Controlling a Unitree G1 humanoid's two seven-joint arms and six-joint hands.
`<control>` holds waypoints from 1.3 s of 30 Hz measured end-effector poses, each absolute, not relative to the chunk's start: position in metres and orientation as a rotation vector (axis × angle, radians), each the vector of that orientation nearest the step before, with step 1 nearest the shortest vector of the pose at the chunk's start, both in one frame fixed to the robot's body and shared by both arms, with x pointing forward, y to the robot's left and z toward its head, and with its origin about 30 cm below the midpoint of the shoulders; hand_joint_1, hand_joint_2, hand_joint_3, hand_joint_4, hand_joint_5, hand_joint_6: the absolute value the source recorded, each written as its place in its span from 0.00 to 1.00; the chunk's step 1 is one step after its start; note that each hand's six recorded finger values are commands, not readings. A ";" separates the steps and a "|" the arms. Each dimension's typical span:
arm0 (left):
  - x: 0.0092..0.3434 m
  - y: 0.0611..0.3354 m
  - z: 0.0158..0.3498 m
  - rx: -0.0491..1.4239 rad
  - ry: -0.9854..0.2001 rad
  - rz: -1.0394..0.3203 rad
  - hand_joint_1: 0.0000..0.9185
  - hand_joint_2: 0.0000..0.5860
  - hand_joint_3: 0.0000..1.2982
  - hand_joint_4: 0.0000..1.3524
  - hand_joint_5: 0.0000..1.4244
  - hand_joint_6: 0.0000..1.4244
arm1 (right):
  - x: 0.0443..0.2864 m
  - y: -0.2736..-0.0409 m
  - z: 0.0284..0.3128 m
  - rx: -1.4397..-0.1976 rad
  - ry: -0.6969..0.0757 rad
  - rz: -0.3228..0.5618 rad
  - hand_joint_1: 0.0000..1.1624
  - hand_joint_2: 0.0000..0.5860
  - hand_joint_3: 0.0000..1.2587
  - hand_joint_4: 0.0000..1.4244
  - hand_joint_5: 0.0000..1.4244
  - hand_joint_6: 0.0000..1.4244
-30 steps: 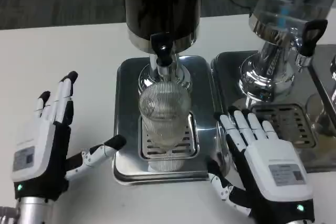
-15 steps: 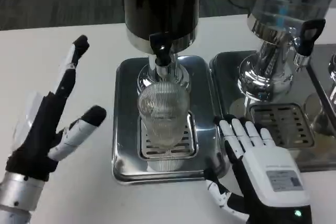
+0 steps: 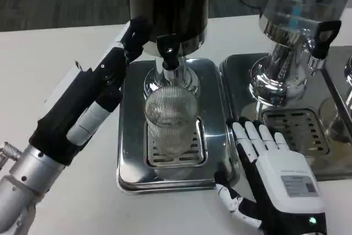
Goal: Grasp the cup under the faucet to collect the drink, then remove the cup.
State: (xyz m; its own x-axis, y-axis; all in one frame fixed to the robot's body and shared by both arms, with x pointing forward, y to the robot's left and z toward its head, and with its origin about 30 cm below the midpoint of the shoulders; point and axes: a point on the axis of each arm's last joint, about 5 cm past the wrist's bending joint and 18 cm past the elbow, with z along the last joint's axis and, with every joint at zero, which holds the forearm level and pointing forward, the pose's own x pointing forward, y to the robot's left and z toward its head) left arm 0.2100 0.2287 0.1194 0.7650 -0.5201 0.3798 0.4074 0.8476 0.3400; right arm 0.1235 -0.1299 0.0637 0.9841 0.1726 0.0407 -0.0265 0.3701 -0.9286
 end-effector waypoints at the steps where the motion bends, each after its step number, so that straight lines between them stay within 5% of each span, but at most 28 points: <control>1: 0.211 0.228 0.120 0.241 -0.484 -0.511 0.00 0.13 0.00 0.00 0.00 0.00 | 0.124 -0.130 0.064 -1.185 -0.139 0.127 0.33 0.72 0.02 0.00 0.00 0.00; 12: 0.230 0.215 0.124 0.258 -0.487 -0.550 0.00 0.15 0.06 0.00 0.11 0.10 | 0.121 -0.129 0.062 -1.163 -0.112 0.117 0.33 0.74 0.02 0.00 0.00 0.00; 39: 0.211 0.209 0.138 0.763 -0.631 -0.482 0.00 0.14 0.12 0.03 0.15 0.12 | 0.125 -0.130 0.061 -1.139 -0.113 0.131 0.33 0.74 0.02 0.00 0.00 0.02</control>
